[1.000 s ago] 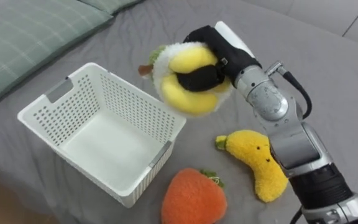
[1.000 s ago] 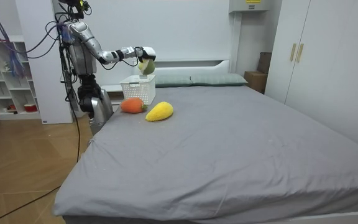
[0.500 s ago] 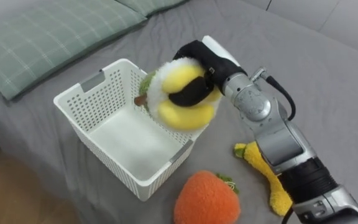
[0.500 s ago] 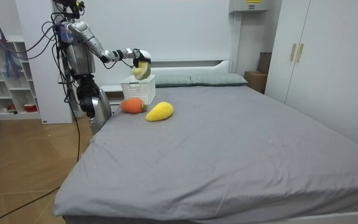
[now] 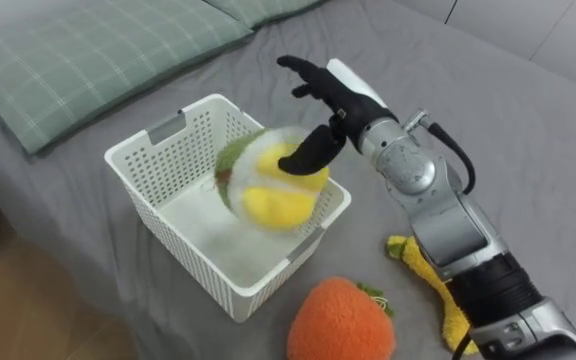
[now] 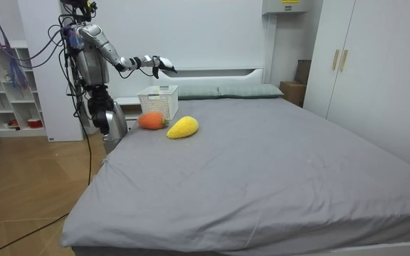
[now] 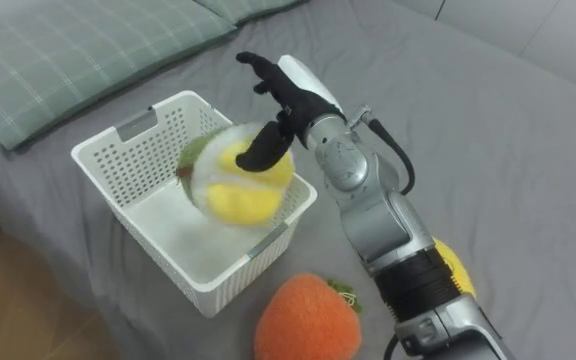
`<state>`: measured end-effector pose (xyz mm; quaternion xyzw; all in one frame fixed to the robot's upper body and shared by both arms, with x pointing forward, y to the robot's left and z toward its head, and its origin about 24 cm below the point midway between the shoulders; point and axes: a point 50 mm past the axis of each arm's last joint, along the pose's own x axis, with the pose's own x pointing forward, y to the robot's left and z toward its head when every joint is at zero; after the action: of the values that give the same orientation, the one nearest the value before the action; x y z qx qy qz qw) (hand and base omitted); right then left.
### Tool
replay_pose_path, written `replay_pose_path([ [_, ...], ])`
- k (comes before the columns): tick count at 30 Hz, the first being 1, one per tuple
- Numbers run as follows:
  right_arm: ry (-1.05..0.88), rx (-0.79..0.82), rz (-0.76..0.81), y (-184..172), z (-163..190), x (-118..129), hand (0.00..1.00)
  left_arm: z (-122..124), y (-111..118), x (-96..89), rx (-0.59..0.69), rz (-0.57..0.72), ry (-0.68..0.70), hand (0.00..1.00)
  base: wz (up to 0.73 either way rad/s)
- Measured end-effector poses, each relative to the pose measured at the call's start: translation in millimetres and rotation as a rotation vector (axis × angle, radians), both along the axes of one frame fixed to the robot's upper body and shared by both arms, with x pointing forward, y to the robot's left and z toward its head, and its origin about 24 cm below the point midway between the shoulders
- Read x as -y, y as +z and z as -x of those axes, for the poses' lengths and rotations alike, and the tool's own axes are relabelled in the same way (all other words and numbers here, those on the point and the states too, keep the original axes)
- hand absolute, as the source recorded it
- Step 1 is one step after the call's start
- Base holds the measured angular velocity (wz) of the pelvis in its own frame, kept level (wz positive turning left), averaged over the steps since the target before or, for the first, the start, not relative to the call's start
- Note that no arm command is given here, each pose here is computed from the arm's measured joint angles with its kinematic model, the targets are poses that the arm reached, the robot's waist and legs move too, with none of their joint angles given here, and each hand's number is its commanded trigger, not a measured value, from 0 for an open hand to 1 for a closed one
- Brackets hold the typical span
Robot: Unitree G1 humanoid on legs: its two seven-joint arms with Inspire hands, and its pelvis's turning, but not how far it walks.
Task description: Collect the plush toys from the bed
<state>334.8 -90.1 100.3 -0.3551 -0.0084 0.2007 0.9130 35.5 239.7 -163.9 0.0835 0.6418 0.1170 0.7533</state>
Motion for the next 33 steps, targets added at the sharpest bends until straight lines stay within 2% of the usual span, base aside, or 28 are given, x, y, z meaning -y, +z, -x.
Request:
replay_pose_path([
  [21, -0.045, 0.036, 0.029, 6, -4, 14, 0.00, -17, 6, -5.3, 0.058, -0.020, -0.041, 0.00, 0.01],
  [33, -0.208, 0.087, -0.043, 18, -13, 60, 0.00, -15, 5, -4.9, 0.047, -0.015, -0.027, 0.00, -0.14],
])
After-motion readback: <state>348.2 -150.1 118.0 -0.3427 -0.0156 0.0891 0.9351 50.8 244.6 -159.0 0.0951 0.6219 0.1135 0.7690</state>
